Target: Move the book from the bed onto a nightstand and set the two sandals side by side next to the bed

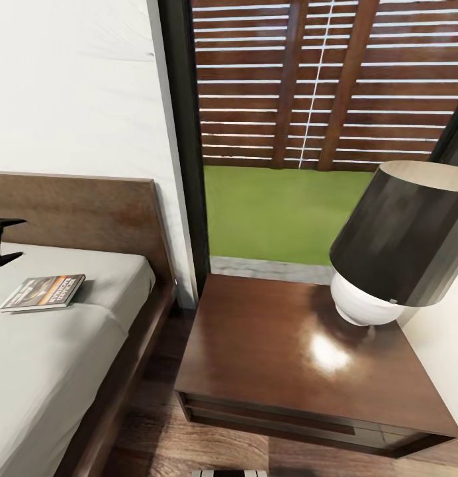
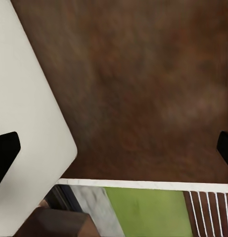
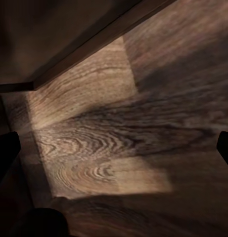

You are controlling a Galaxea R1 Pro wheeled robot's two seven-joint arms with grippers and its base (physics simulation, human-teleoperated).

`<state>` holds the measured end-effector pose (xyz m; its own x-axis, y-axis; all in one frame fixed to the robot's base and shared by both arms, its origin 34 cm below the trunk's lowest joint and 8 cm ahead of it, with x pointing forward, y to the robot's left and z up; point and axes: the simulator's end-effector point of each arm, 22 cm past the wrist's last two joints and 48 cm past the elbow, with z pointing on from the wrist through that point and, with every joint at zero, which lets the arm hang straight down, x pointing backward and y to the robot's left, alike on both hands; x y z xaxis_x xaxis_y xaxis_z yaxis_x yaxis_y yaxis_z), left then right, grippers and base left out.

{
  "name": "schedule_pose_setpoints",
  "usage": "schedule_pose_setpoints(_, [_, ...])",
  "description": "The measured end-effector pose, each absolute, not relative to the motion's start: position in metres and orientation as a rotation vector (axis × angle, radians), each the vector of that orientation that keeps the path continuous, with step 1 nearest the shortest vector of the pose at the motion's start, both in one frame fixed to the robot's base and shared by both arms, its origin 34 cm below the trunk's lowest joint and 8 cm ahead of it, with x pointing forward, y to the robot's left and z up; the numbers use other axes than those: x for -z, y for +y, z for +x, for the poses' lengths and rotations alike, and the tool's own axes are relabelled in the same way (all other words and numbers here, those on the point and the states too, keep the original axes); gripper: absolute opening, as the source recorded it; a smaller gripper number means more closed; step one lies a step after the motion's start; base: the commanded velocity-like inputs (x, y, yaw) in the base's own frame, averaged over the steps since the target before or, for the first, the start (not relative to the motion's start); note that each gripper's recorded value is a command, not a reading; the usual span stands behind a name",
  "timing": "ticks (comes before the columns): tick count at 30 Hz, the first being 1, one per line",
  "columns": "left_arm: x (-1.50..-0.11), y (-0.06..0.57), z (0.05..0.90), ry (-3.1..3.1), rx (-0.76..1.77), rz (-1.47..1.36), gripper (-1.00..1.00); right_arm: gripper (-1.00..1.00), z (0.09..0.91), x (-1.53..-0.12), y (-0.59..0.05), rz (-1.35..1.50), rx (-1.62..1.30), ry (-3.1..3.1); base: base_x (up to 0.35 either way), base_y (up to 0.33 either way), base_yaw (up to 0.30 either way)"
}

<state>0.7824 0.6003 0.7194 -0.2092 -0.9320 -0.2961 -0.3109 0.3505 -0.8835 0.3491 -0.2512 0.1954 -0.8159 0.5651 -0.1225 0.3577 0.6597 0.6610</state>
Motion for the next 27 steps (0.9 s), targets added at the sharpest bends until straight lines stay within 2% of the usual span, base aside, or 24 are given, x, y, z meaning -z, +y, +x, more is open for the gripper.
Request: schedule_pose_setpoints(27, [-0.730,0.640,0.797,1.620,0.743,-1.208,1.00,1.00,0.350,-0.195,-0.249,0.744,-0.920,2.554,0.000,0.000,0.000])
